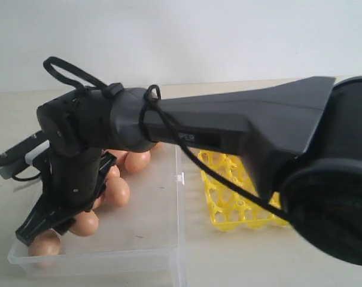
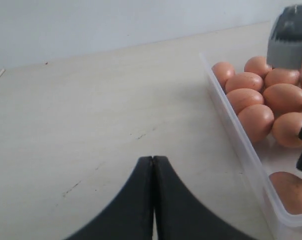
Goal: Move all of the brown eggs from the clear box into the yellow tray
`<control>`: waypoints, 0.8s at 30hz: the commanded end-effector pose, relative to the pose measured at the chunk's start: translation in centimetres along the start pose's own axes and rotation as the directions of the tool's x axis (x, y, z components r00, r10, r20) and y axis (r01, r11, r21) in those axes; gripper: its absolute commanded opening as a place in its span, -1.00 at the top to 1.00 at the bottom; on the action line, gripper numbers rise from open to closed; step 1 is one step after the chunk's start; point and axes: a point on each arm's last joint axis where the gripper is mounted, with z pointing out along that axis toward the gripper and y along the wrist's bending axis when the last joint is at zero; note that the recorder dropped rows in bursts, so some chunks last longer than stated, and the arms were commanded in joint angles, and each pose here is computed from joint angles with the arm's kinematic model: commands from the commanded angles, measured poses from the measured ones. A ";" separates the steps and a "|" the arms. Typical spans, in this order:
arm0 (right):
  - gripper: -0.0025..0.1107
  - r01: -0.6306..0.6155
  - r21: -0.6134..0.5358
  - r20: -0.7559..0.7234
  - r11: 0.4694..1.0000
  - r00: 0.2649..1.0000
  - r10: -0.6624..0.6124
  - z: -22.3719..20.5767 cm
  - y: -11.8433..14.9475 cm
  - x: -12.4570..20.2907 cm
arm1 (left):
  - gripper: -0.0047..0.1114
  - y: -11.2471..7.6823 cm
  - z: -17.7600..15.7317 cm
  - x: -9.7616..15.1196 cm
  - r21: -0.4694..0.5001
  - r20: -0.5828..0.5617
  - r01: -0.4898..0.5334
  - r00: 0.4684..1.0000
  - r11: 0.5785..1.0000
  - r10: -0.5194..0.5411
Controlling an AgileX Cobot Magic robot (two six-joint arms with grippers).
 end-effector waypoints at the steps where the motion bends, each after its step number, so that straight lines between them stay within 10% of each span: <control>1: 0.96 0.000 0.030 0.185 1.000 0.983 -0.006 -3.4 -0.6 0.0 | 0.92 0.0 -0.1 -0.2 0.004 0.016 0.005 1.000 1.000 -0.005; 16: 0.96 -0.253 0.047 0.667 0.966 0.728 0.158 -12.4 -4.3 10.3 | 0.92 0.0 -0.1 -0.2 0.004 0.016 0.005 1.000 1.000 -0.005; 24: 0.96 -0.471 0.194 0.814 0.861 0.567 0.127 -16.8 -9.7 17.4 | 0.92 0.0 -0.1 -0.2 0.004 0.016 0.005 1.000 1.000 -0.005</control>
